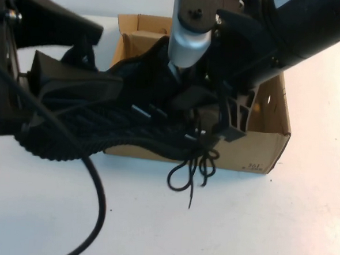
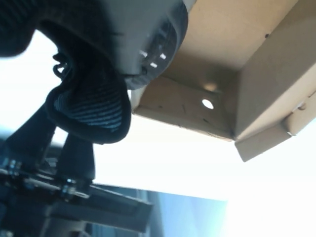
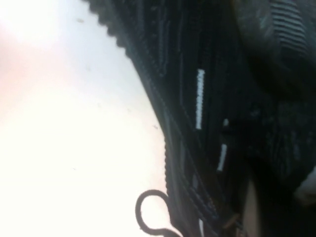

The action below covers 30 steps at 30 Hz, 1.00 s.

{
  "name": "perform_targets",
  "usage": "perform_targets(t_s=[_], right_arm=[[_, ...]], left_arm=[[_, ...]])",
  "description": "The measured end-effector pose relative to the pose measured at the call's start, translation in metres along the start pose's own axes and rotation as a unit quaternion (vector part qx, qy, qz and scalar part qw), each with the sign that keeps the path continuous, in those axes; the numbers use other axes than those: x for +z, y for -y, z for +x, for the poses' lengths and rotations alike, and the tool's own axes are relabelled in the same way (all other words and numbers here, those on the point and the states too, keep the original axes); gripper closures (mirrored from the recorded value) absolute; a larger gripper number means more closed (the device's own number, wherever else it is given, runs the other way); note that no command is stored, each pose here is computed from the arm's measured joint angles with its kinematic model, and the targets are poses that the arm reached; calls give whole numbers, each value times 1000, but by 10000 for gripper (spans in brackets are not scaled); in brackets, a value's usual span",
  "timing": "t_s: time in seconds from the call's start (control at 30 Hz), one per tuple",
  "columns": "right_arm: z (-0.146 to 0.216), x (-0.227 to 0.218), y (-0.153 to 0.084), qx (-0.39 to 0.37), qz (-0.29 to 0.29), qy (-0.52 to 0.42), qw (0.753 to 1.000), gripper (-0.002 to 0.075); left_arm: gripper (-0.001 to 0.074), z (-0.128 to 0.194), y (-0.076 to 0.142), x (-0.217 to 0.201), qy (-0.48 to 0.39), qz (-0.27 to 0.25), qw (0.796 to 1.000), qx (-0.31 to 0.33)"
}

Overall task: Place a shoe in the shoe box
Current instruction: Place the shoe in the shoe box

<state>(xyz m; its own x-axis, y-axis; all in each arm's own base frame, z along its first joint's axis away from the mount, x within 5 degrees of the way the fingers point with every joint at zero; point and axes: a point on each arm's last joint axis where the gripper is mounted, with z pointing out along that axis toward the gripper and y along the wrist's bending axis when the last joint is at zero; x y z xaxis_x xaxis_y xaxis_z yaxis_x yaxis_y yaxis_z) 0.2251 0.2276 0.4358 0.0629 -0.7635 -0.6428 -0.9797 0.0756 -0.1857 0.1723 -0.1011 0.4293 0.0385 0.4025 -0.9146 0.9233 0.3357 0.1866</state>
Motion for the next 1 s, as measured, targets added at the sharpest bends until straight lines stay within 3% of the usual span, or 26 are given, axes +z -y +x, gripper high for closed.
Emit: perform_targets(t_s=[0.07, 0.17, 0.43, 0.63, 0.8, 1.0], right_arm=[[1, -2, 2, 0, 14, -12, 1000, 711], [6, -2, 6, 4, 33, -37, 999, 711], [21, 4, 26, 21, 114, -122, 986, 711], [22, 23, 54, 34, 175, -154, 972, 711], [15, 37, 85, 52, 250, -157, 954, 711], [4, 43, 108, 21, 323, -129, 937, 711]], left_arm=[[131, -1, -2, 0, 5, -11, 1000, -13], [69, -2, -5, 0, 10, -26, 999, -22], [65, -3, -12, -1, 17, -68, 997, -32], [65, -1, -16, -1, 7, -90, 995, -40], [65, 2, -17, -2, -4, -95, 994, -52], [65, 4, -18, -2, -18, -100, 993, -57]])
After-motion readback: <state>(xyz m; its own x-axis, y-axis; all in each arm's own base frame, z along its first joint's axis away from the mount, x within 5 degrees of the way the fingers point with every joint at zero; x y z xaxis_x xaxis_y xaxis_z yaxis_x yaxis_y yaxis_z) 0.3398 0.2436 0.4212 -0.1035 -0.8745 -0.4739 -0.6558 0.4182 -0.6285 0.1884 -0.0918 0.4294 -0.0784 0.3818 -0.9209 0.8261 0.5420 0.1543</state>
